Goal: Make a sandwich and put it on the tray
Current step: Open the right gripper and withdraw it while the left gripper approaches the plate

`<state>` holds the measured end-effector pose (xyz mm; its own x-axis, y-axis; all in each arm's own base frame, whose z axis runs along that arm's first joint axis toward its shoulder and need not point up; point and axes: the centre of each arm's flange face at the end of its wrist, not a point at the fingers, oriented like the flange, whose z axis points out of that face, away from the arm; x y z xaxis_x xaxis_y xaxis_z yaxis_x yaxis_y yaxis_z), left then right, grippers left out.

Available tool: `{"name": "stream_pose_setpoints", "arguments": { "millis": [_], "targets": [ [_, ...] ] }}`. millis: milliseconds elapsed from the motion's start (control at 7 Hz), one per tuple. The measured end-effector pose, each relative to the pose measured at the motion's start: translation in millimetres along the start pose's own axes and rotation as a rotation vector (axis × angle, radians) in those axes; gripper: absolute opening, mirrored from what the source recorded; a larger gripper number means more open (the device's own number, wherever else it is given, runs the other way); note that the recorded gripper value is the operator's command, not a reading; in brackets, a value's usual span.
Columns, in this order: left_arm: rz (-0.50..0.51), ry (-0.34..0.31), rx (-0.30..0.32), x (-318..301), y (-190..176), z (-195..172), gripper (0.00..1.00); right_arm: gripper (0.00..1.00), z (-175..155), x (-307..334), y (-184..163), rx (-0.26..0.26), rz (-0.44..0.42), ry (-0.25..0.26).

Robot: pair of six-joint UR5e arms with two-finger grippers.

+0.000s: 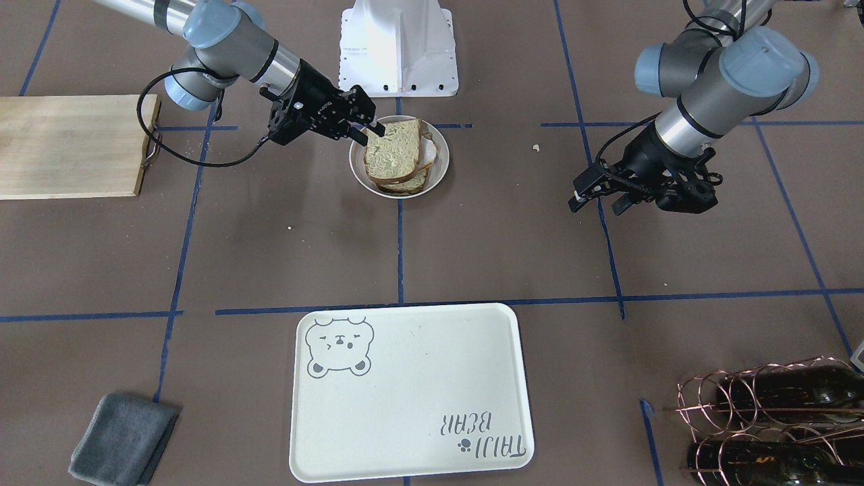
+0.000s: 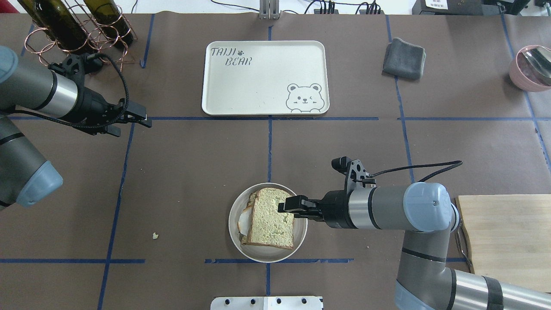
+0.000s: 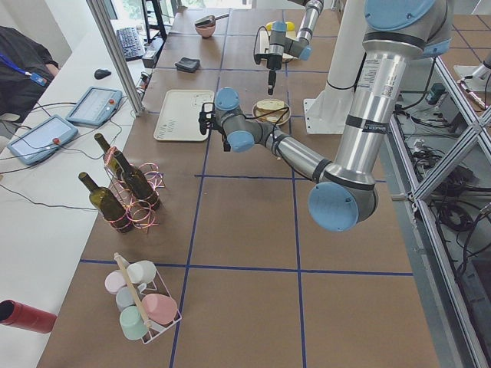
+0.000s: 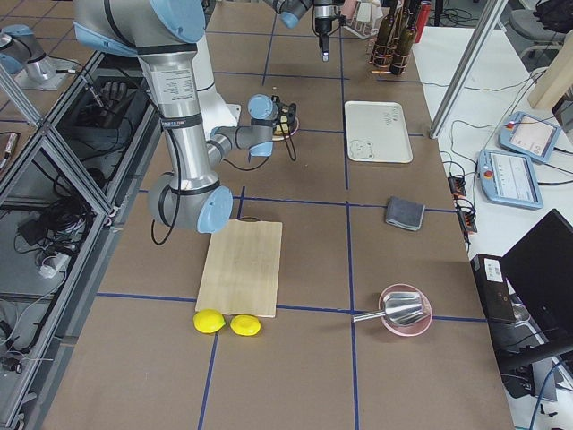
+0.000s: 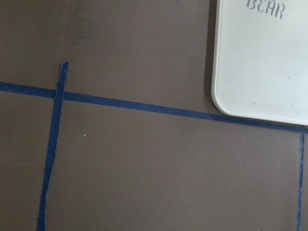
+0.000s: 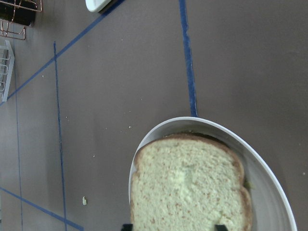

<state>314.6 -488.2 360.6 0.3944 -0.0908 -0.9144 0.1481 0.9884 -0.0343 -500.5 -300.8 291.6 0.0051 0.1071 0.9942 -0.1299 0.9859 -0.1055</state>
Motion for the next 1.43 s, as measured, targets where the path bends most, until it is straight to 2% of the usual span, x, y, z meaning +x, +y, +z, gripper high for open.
{"name": "stream_pose_setpoints", "arguments": {
  "millis": [143,286,429,571,857,1000,1143,1286,1429],
  "targets": [
    [-0.002,0.003,-0.002,3,1,1,1.00,1.00,-5,-1,-13,0.017,0.003,0.018],
    [-0.009,0.011,-0.010,12,4,4,1.00,1.00,-14,-3,-32,0.041,0.016,0.068],
    [-0.027,0.022,-0.025,28,14,12,1.00,1.00,-27,-10,-52,0.061,0.016,0.151],
    [-0.047,0.028,-0.034,45,28,23,1.00,1.00,-40,-19,-63,0.070,-0.017,0.261],
    [-0.073,-0.003,-0.037,73,71,59,0.97,1.00,-62,-42,-77,0.050,-0.107,0.510],
    [-0.075,-0.044,-0.037,93,97,76,0.86,1.00,-72,-46,-84,0.030,-0.149,0.594],
    [-0.076,-0.092,-0.028,118,123,94,0.81,1.00,-86,-43,-97,0.009,-0.170,0.635],
    [-0.082,-0.120,-0.027,136,148,109,0.67,1.00,-102,-35,-112,-0.009,-0.171,0.653],
    [-0.085,-0.129,-0.038,147,168,119,0.59,1.00,-117,-24,-125,-0.024,-0.178,0.664]
  ]
}}
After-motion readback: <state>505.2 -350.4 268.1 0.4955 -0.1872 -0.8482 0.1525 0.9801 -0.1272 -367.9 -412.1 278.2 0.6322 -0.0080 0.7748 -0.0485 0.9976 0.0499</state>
